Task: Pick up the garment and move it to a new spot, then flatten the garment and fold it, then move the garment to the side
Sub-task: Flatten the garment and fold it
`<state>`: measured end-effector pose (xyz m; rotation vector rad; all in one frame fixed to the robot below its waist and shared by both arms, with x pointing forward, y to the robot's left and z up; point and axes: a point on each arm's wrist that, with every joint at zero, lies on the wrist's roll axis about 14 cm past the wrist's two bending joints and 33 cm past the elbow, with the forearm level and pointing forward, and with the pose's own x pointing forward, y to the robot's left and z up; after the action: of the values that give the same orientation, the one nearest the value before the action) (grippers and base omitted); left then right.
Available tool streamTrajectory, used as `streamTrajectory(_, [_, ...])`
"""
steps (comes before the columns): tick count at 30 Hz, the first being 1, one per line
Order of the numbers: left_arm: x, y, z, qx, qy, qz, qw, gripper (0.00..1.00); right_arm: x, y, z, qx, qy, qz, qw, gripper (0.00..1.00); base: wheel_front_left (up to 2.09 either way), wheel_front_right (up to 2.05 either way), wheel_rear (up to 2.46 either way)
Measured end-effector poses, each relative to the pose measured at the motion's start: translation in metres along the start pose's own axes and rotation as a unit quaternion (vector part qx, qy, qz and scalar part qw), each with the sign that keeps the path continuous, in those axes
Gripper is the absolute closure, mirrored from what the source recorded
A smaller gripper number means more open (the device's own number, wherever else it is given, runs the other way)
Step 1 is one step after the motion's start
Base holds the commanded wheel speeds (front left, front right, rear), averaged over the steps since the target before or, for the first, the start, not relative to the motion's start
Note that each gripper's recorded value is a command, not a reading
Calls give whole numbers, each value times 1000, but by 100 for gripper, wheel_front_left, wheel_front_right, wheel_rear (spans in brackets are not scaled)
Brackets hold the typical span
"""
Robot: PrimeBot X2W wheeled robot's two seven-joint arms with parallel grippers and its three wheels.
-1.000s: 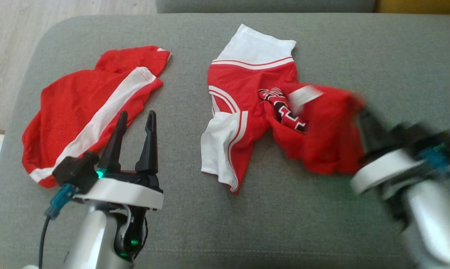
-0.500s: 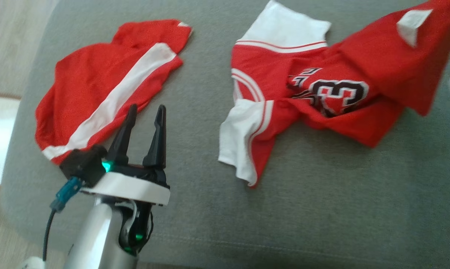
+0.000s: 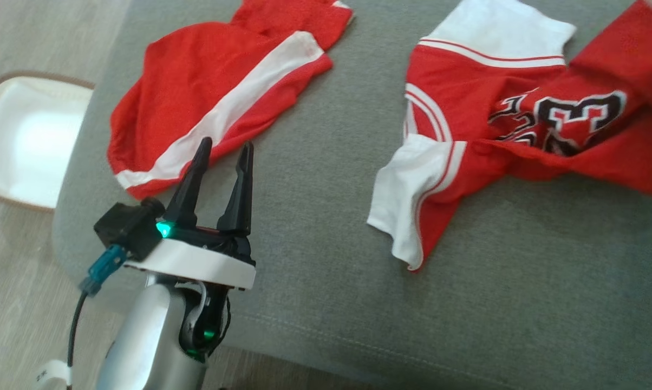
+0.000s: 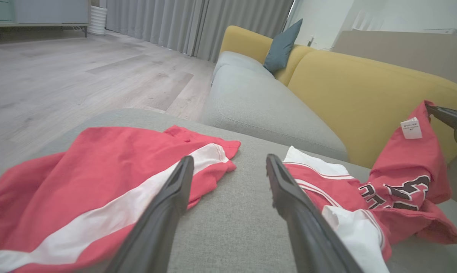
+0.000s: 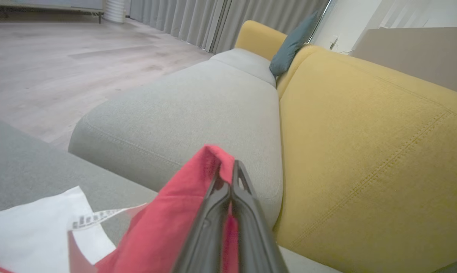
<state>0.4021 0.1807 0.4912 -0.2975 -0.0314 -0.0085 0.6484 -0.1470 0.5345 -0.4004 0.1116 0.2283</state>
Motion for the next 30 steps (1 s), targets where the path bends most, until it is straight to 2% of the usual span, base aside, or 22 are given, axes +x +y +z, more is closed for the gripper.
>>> streamTrajectory(1, [-1,2,0,-1,0,4,1000,0,4,0,2,1,-5,-3,1000,100,0,0,0])
streamTrajectory(2, [-1,4,0,-1,1,6,1000,0,7,0,3,3,-6,-6,1000,89,0,0,0])
streamTrajectory(3, [-2,5,-1,0,2,8,1000,0,10,1,3,2,-7,-7,1000,0,0,0,0])
streamTrajectory(8, [0,2,1,-2,-1,3,1000,0,5,7,-13,9,9,-8,1000,0,0,0,0])
streamTrajectory(15, [6,-13,7,-5,-12,-19,1000,0,-19,6,-12,34,-24,-19,999,0,0,0,0])
streamTrajectory(23, [10,-38,18,-12,-33,-53,998,0,-77,10,-13,70,-67,-27,995,0,0,0,0])
streamTrajectory(30, [6,-58,22,-20,-40,-74,996,0,-142,15,-11,115,-113,-47,986,0,0,0,0])
